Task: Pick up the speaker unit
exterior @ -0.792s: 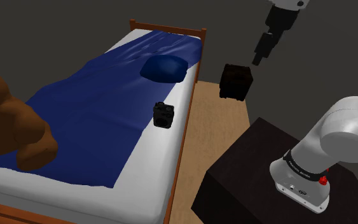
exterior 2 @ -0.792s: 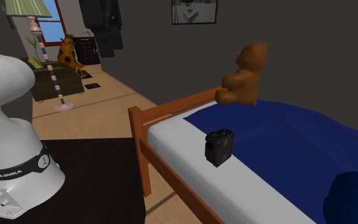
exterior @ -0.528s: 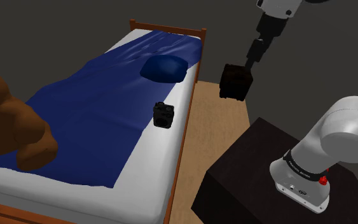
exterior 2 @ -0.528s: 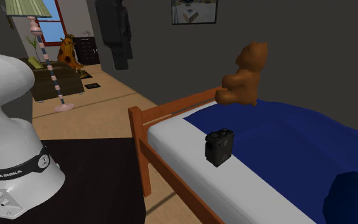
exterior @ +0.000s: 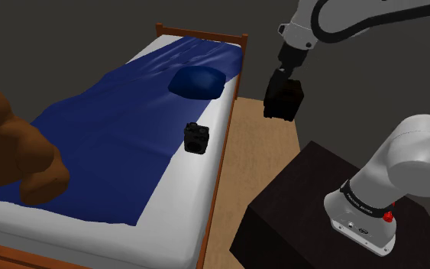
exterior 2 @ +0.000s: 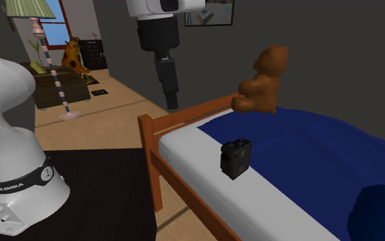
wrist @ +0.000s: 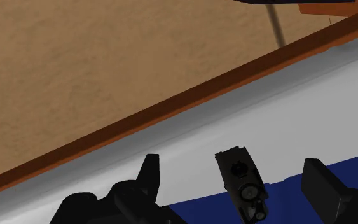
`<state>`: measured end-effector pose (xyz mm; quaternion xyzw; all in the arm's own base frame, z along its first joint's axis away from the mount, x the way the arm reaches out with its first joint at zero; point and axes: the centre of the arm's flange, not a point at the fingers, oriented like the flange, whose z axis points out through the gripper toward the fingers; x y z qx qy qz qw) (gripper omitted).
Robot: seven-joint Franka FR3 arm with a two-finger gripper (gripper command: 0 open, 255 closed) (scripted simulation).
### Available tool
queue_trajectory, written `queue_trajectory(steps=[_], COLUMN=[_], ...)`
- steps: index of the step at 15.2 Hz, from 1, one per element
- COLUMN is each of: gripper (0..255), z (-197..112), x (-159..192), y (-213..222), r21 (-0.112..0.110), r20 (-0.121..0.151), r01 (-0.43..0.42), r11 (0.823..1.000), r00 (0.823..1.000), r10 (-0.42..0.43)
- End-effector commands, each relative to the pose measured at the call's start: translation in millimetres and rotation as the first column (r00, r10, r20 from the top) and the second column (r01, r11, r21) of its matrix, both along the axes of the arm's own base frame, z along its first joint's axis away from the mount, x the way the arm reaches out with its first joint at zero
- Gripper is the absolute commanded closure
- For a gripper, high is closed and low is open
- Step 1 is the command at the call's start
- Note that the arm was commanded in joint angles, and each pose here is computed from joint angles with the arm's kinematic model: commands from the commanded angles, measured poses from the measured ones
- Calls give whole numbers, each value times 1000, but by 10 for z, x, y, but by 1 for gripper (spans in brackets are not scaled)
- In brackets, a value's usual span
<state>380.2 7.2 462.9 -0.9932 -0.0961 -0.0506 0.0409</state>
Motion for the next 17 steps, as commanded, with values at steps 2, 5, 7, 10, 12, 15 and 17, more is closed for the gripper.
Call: queue_trajectory(steps=[2,5,7,10,12,15,17], gripper=[0,0,0,0,0,0,0], z=[-262,-534,-712,-972,-1142,-1390,-1552], x=[256,489,646,883,1041,1280,1439], y=[102,207,285,410,501,646,750], r21=[16,32,42,56,65,78,86], r20=[26,48,64,87,102,126,142], r01=[-33,-66,-88,-122,-144,-178,-201], r11=[999,997,995,991,987,981,976], r00=[999,997,994,989,985,978,972], r10=[32,64,86,117,137,167,187])
